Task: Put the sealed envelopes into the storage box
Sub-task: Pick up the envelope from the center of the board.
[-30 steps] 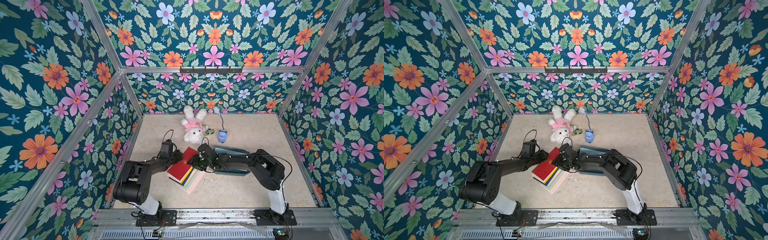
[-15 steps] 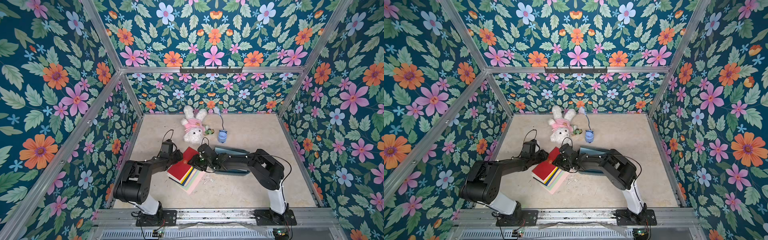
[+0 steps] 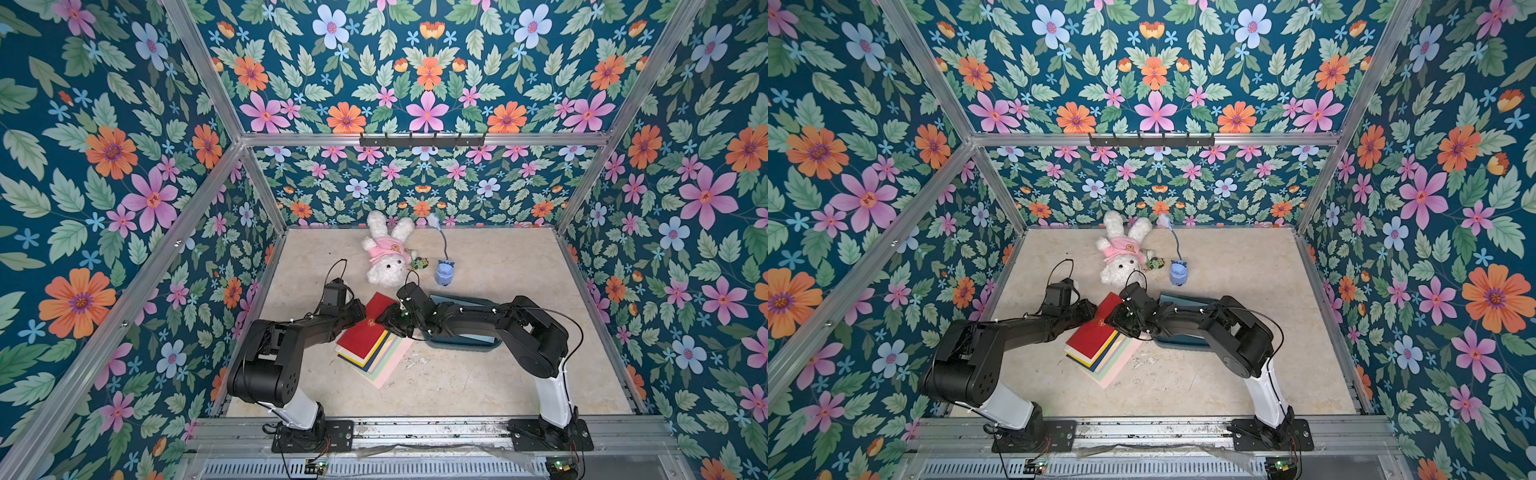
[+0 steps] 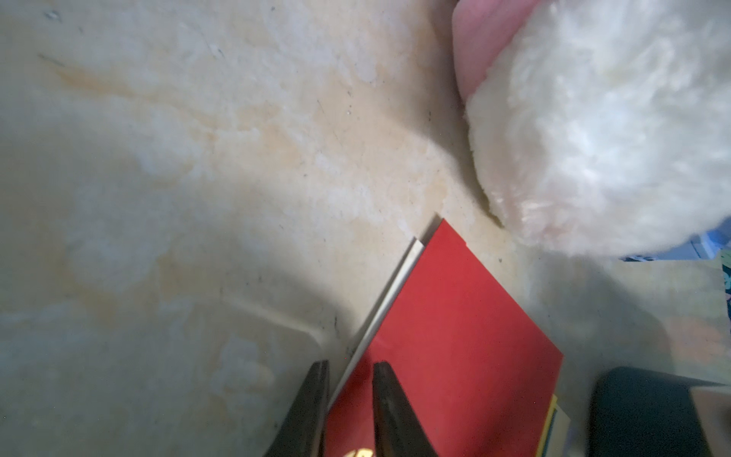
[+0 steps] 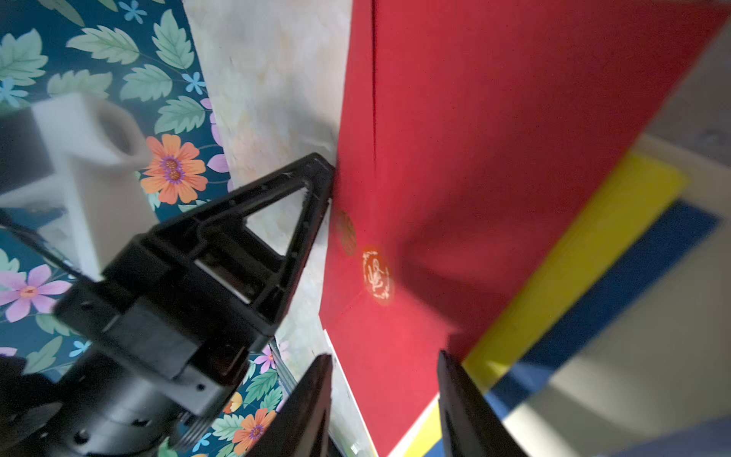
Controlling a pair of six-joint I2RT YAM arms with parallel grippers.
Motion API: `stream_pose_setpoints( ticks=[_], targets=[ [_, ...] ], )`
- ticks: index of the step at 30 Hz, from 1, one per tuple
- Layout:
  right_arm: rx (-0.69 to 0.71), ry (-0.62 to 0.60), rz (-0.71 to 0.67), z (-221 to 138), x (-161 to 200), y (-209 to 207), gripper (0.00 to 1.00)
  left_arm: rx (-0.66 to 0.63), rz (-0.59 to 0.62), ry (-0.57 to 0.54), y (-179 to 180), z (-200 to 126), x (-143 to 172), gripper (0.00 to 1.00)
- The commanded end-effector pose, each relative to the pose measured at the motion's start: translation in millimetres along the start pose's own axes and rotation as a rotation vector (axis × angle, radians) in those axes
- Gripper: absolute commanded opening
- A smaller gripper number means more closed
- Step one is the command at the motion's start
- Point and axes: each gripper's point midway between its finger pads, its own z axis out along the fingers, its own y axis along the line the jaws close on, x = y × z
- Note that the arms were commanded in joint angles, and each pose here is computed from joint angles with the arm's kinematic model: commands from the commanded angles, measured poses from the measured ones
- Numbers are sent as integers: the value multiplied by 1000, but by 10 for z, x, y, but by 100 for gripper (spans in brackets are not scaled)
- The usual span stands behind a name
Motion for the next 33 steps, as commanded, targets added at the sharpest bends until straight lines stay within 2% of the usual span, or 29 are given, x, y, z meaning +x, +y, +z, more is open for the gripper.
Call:
stream_pose_setpoints(
  ticks=[1,9,20,33],
  targets=[
    [-41,0,-6,-11,-11,136,47,-86,-31,140,224,-23,374,26],
    [-37,-6,-8,-29,-16,131,47,-88,-30,140,228,-25,381,26],
    [158,-98,-99,-115,-122,-231,48,-102,-32,132,259,-50,387,25],
    [108,-65,-78,-18,-92,-153,48,-97,-31,139,251,-40,398,22]
  ],
)
